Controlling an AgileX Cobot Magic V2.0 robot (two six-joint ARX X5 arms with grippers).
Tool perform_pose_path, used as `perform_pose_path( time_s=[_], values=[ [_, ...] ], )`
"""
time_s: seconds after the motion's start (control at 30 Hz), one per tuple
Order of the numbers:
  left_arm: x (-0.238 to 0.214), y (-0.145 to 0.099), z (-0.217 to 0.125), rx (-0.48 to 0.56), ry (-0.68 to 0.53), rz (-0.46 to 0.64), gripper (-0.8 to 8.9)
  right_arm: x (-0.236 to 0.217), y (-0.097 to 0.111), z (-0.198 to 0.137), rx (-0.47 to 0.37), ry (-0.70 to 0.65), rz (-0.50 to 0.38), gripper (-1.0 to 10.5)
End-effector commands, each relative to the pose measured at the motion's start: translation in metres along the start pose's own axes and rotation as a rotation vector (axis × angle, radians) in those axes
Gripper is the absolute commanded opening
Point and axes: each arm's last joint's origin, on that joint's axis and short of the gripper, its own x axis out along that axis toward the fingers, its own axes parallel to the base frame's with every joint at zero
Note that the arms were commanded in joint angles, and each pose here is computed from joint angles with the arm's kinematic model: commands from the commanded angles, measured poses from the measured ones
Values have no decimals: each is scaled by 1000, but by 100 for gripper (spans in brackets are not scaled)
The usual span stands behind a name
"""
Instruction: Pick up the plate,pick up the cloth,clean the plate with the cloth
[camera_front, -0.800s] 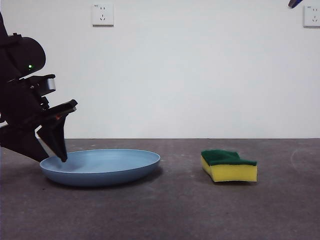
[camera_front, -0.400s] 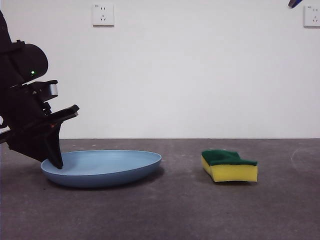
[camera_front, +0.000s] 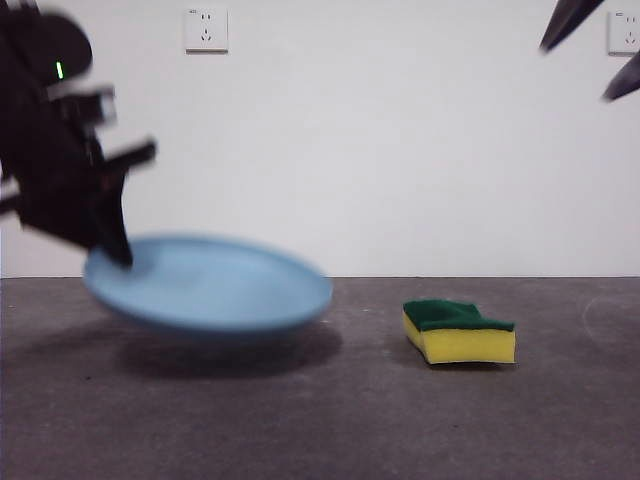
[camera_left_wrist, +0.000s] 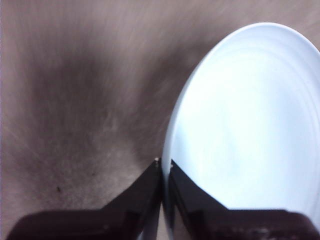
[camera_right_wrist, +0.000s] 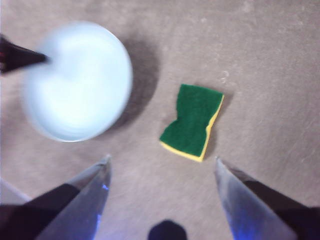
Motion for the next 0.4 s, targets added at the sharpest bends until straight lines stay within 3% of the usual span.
perform_pose_path(
  time_s=[0.03, 0.27, 0.4],
  values=[
    [-38, -13, 1, 55, -88, -15, -9, 26, 0, 7, -29, 35, -51, 336],
    [-120, -32, -12, 108, -261, -30, -9, 92, 3, 14, -70, 112, -128, 332],
    [-156, -39, -28, 122, -322, -35, -9, 134, 8, 9, -104, 166, -167, 275]
  ],
)
